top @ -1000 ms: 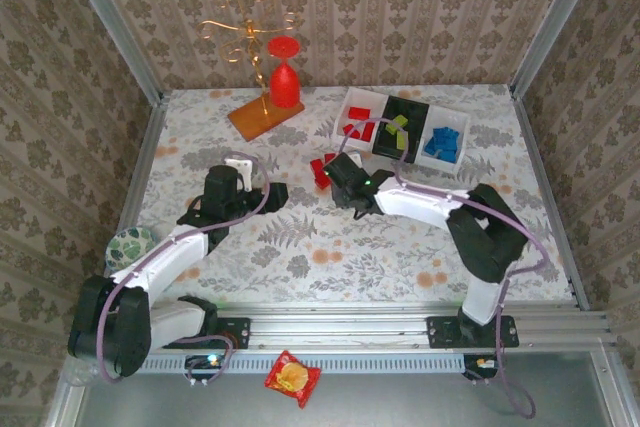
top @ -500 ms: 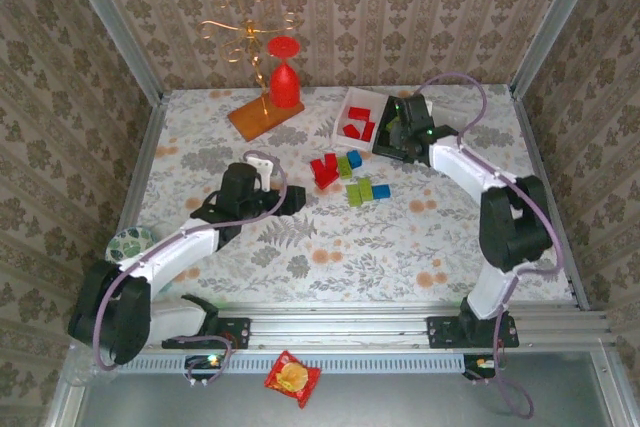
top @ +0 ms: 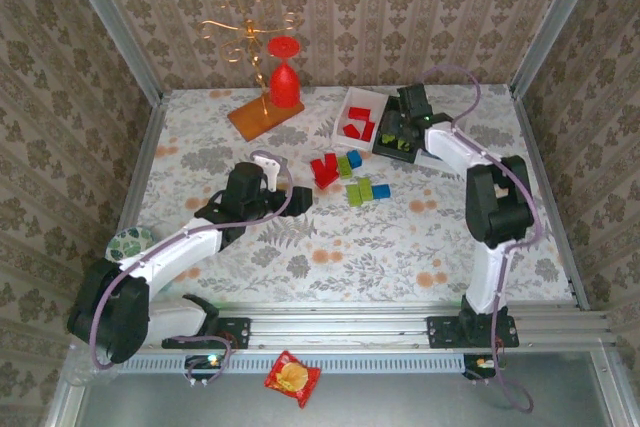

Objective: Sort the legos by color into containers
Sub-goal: Place the lego in the container, then move the legos to the center of the table.

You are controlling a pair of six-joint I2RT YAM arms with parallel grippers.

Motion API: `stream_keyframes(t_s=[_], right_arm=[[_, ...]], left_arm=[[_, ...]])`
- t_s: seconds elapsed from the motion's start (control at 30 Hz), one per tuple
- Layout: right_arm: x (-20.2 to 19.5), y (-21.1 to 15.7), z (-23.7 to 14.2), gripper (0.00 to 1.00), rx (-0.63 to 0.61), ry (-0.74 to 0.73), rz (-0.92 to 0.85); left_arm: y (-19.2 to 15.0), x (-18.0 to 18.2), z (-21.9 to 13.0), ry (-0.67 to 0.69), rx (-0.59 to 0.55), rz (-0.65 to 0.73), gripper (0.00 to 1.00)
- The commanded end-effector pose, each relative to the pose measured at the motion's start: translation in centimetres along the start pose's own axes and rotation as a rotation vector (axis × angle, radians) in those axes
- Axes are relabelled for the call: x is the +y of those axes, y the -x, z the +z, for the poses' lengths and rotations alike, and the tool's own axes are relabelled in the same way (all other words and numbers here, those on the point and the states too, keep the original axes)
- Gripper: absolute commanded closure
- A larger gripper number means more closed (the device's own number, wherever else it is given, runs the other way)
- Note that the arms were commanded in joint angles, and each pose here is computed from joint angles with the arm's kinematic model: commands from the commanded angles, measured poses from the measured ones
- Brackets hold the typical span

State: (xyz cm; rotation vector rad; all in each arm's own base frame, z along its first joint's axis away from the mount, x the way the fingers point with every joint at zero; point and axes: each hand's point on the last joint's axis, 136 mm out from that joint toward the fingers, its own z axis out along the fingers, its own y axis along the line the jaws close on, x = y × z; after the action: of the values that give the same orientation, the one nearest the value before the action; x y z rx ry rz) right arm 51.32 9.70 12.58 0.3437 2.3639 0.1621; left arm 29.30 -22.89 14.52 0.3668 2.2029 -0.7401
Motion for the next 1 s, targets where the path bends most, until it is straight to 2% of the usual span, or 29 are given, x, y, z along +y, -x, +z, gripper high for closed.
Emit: stream_keyframes(t_s=[0.0, 0.13, 0.23, 0.33, 0.5, 0.7, 0.97], right_arm=[[1.9, -2.8, -5.3, 0.39, 0.005, 0.069, -0.076], [1.7, -10.4, -7.9, 0.32, 0.067, 0.014, -0.218], [1.7, -14.0, -8.8, 0.26, 0.093, 0.011, -0.283], [1.1, -16.0, -8.4, 0.23, 0.13, -0.011, -0.309], [1.2, -16.6, -6.8, 0.23, 0.159, -0.038, -0.326], [0.0, -16.6, -4.8, 0.3, 0.204, -0.103, -0.31], [-1.3, -18.0, -4.1, 0.35, 0.231, -0.126, -0.316]], left_arm=[[0.5, 0.3, 0.0, 0.019, -0.02, 0.006, 0.05], [0.4, 1.1, 0.2, 0.03, -0.016, -0.005, 0.05], [0.5, 1.2, 0.3, 0.027, -0.012, -0.004, 0.05], [0.7, 1.4, 0.2, 0.029, -0.015, -0.003, 0.05], [0.6, 1.4, 0.0, 0.029, -0.023, -0.016, 0.05], [0.3, 1.6, -0.2, 0.034, -0.019, -0.02, 0.05], [0.2, 1.7, -0.1, 0.039, -0.017, -0.02, 0.05]])
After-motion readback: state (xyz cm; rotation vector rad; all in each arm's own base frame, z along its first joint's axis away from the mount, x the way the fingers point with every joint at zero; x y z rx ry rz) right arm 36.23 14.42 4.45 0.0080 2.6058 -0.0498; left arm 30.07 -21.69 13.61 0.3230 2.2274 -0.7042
